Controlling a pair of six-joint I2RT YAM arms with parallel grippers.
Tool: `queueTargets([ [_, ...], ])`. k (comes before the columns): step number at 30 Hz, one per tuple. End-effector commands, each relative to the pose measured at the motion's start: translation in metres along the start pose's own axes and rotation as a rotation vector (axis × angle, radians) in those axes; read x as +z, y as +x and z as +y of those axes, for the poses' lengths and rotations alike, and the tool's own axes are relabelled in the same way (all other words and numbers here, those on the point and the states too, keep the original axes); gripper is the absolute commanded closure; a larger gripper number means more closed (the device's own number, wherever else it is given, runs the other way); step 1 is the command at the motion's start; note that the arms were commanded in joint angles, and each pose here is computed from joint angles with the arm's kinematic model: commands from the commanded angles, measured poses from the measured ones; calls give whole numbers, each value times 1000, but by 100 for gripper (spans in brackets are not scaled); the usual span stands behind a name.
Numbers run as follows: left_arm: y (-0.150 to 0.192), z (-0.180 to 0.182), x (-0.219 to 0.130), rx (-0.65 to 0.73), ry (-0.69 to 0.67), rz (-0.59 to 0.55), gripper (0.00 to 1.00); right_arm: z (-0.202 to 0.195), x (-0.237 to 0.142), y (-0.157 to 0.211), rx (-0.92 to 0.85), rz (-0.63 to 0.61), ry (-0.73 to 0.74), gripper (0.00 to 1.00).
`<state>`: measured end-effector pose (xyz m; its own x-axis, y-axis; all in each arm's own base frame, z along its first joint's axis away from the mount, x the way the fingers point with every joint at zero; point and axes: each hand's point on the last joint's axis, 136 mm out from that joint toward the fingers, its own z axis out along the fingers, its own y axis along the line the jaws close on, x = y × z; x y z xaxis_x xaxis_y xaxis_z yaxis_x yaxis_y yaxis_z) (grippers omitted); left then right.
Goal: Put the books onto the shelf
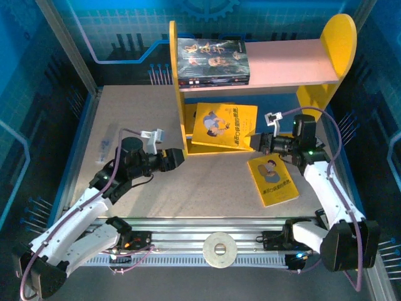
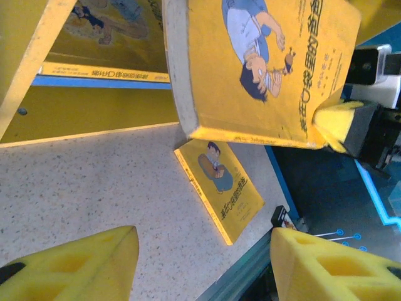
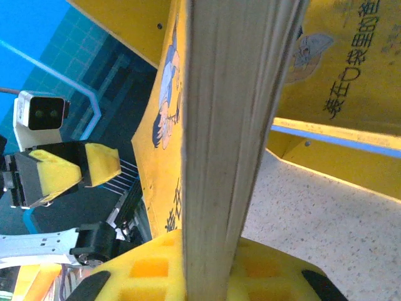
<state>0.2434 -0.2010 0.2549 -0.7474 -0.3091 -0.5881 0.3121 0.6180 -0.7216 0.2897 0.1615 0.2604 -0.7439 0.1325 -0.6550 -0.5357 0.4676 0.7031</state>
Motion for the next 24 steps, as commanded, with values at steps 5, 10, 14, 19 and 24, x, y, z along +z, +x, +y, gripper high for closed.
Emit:
queueTargets([
  [5, -5, -1, -10, 21, -32, -21, 41, 1, 0, -32, -207, 1, -3, 97],
  [10, -2, 3, -10, 12, -51, -15, 41, -12, 10, -37, -192, 13, -32, 97],
  [14, -1, 4, -11, 10, -49, -16, 41, -23, 20, -40, -169, 12, -65, 97],
  [19, -1, 5, -12, 12, -53, -19, 41, -37, 30, -44, -137, 12, -83, 97],
  [24, 0, 5, -12, 14, -51, -16, 41, -48, 41, -49, -123, 22, -93, 97],
])
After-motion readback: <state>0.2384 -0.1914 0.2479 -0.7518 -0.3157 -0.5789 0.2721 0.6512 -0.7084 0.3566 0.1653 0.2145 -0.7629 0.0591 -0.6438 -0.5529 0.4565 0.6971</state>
